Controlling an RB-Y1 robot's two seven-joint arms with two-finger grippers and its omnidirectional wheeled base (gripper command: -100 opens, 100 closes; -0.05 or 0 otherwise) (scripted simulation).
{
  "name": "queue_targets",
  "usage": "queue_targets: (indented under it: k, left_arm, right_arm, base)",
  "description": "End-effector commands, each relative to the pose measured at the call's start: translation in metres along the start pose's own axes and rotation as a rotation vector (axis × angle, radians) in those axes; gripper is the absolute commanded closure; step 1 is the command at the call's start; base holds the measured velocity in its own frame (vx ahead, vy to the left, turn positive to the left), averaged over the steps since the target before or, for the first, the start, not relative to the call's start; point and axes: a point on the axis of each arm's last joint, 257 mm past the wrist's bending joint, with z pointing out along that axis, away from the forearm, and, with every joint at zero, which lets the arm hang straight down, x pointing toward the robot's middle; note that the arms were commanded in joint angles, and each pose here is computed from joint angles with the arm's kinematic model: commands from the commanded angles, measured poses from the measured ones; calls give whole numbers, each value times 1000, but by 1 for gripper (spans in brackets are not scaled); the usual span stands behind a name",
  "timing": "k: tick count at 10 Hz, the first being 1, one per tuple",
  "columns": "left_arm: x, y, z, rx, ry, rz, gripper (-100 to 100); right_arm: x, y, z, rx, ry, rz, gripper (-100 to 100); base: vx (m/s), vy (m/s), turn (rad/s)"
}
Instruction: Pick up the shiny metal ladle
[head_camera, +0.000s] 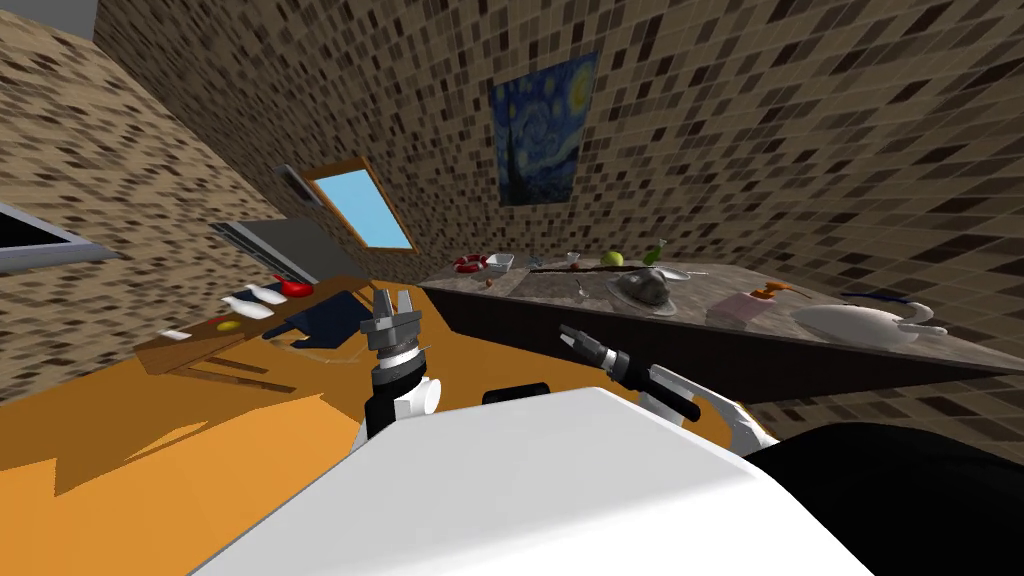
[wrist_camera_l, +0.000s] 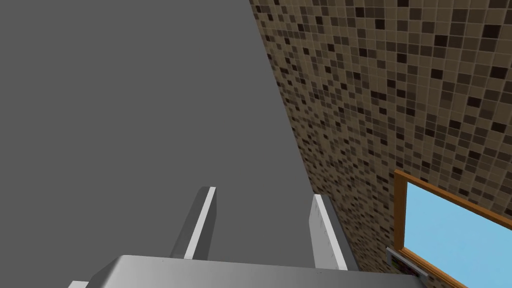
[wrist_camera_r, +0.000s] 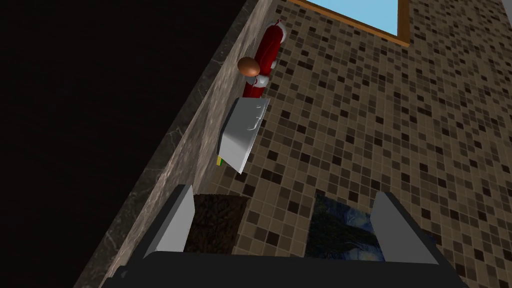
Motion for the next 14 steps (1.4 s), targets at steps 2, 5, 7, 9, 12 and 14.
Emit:
queue_targets:
  k: [2,5,7,9,12,14]
  left_arm:
    - [0,0,0,0,0,0,0]
    - [0,0,0,0,0,0,0]
    - [0,0,0,0,0,0,0]
    - [0,0,0,0,0,0,0]
    - [0,0,0,0,0,0,0]
    - [0,0,0,0,0,0,0]
  right_arm:
    - [0,-28,-17,100,31,19,-100]
    - [-5,-53,-37,199,68,18,-100]
    - [-12,-76,-57,289,86,27,-100]
    - [-20,-98,-78,377,94,38,-100]
    - [-33,-117,-102,472,107,35,-100]
    - [-46,-134,-125,560,108,38,-100]
  base:
    - [-33,-8,106]
    - [-46,-18,178]
    - [-36,-27,202]
    - [-31,-28,185]
    - [-8,-19,119]
    - [-16,-47,191]
